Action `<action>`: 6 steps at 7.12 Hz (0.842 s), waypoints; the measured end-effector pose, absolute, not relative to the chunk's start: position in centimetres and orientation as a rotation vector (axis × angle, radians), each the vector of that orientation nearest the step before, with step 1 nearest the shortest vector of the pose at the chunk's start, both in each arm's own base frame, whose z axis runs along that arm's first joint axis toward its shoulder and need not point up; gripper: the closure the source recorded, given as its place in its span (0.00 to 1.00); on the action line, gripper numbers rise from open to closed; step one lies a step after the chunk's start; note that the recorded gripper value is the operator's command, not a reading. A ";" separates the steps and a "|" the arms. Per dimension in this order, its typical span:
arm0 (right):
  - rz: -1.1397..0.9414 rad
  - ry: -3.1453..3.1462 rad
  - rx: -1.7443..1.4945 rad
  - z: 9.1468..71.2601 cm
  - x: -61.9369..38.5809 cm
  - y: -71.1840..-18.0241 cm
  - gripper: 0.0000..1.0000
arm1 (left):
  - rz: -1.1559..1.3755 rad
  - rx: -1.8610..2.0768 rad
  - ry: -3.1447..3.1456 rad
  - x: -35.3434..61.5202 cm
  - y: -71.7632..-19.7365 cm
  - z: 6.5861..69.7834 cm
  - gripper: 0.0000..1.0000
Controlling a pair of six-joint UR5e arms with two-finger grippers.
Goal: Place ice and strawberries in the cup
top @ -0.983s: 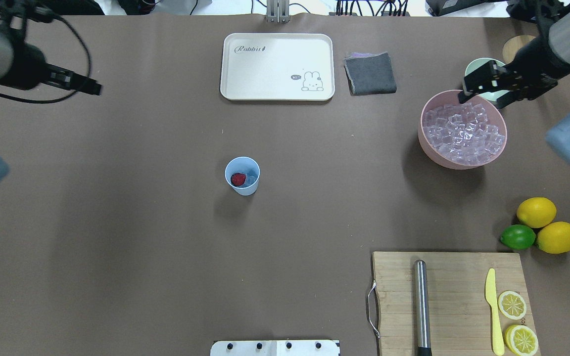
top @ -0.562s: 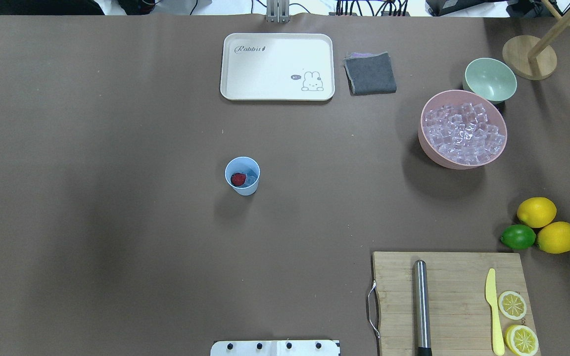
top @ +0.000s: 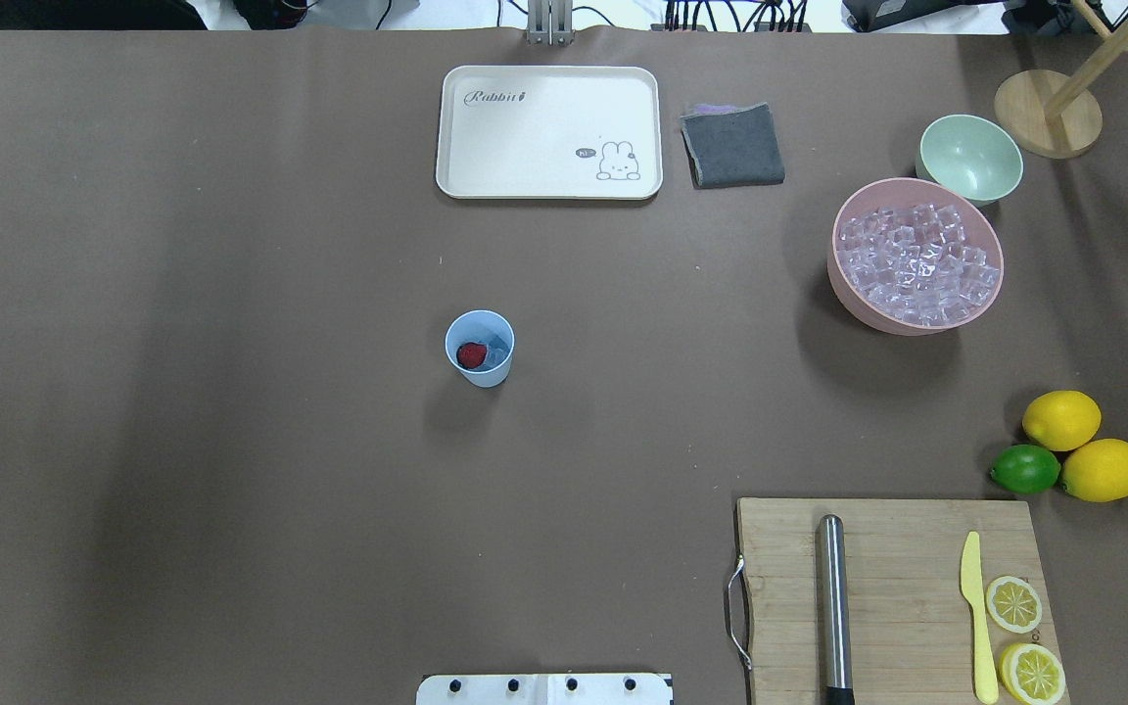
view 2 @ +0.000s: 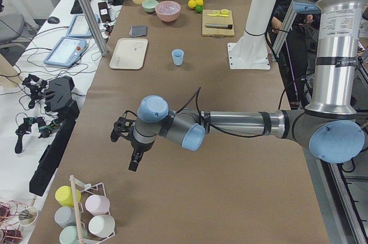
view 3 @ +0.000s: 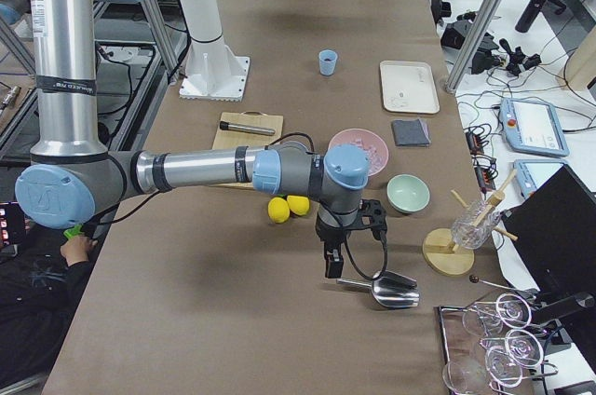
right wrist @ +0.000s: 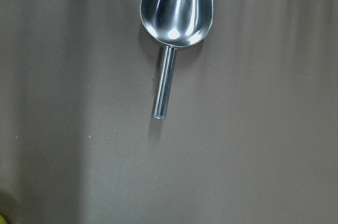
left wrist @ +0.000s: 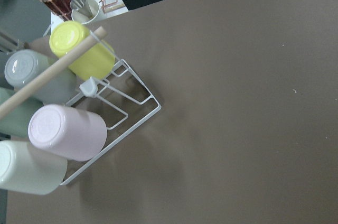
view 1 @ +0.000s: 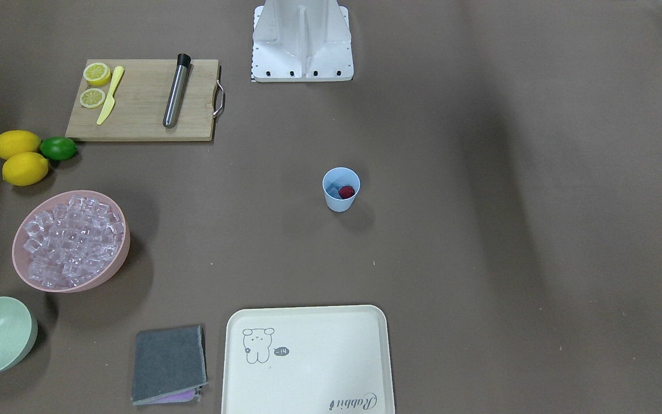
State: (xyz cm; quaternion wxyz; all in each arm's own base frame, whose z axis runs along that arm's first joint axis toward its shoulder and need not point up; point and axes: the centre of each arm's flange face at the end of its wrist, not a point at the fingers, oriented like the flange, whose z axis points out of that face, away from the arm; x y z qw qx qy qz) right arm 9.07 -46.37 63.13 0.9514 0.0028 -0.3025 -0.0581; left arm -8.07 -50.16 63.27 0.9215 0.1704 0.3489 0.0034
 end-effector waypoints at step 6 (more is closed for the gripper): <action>-0.034 -0.631 -0.012 64.0 9.9 -45.5 0.01 | -0.004 0.240 0.786 -9.1 -46.6 57.7 0.02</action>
